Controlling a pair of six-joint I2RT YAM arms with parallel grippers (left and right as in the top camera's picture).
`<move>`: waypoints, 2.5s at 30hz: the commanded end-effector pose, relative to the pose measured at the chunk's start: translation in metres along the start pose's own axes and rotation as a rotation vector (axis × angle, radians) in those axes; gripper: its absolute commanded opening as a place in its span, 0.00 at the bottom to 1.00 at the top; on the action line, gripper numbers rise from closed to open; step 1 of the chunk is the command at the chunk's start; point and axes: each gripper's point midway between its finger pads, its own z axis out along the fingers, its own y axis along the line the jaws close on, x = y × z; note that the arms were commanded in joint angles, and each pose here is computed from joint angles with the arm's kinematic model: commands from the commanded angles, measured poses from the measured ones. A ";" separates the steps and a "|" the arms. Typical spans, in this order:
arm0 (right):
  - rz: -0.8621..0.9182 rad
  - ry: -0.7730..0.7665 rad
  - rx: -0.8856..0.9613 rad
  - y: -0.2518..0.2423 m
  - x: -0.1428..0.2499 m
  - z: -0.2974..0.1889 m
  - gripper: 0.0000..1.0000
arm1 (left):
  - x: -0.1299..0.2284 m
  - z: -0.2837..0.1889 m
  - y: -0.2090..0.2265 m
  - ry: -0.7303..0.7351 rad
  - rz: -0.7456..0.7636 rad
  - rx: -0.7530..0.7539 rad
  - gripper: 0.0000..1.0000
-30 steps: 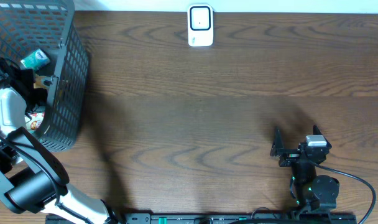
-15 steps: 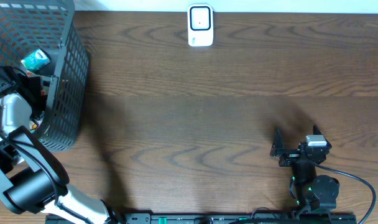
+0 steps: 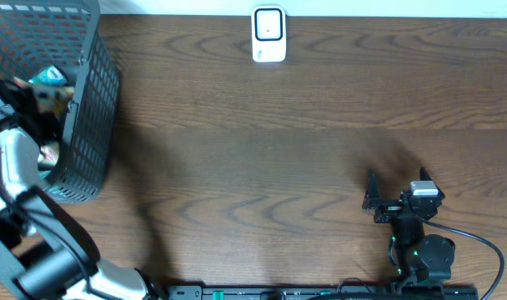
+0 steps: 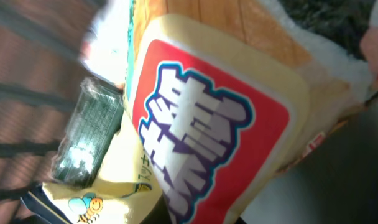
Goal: Scan the item barcode
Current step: 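Reach the left gripper into the basket and grasp the yellow chip bag, then carry the chip bag to the scanner and release it beside it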
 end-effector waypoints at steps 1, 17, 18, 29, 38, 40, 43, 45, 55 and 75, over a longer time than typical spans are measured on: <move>0.014 0.004 0.008 -0.001 0.001 0.000 0.99 | -0.076 -0.081 0.005 -0.307 -0.228 0.032 0.07; 0.014 0.004 0.008 -0.001 0.001 0.000 0.99 | -0.153 -0.357 -0.057 -0.997 -0.325 0.564 0.07; 0.014 0.004 0.008 -0.001 0.001 0.000 0.99 | -0.151 -0.366 -0.065 -1.003 -0.330 0.595 0.07; 0.014 0.004 0.008 -0.001 0.001 0.000 0.99 | -0.094 -0.396 -0.242 -0.622 -0.298 1.124 0.07; 0.014 0.004 0.008 -0.001 0.001 0.000 0.99 | -0.005 -0.308 -0.382 -0.168 -0.193 1.034 0.08; 0.014 0.004 0.008 -0.001 0.001 0.000 0.99 | 0.014 -0.292 -0.406 -0.111 -0.156 1.012 0.07; 0.014 0.004 0.008 -0.001 0.001 0.000 0.99 | 0.049 -0.253 -0.442 -0.015 -0.136 0.926 0.07; 0.014 0.004 0.008 -0.001 0.001 0.000 0.99 | 0.063 -0.232 -0.453 0.014 -0.147 0.865 0.07; 0.014 0.004 0.008 -0.001 0.001 0.000 0.99 | 0.108 -0.175 -0.519 0.072 -0.204 0.835 0.29; 0.014 0.004 0.008 -0.001 0.001 0.000 0.99 | -0.027 -0.337 -0.382 -0.587 0.043 0.817 0.41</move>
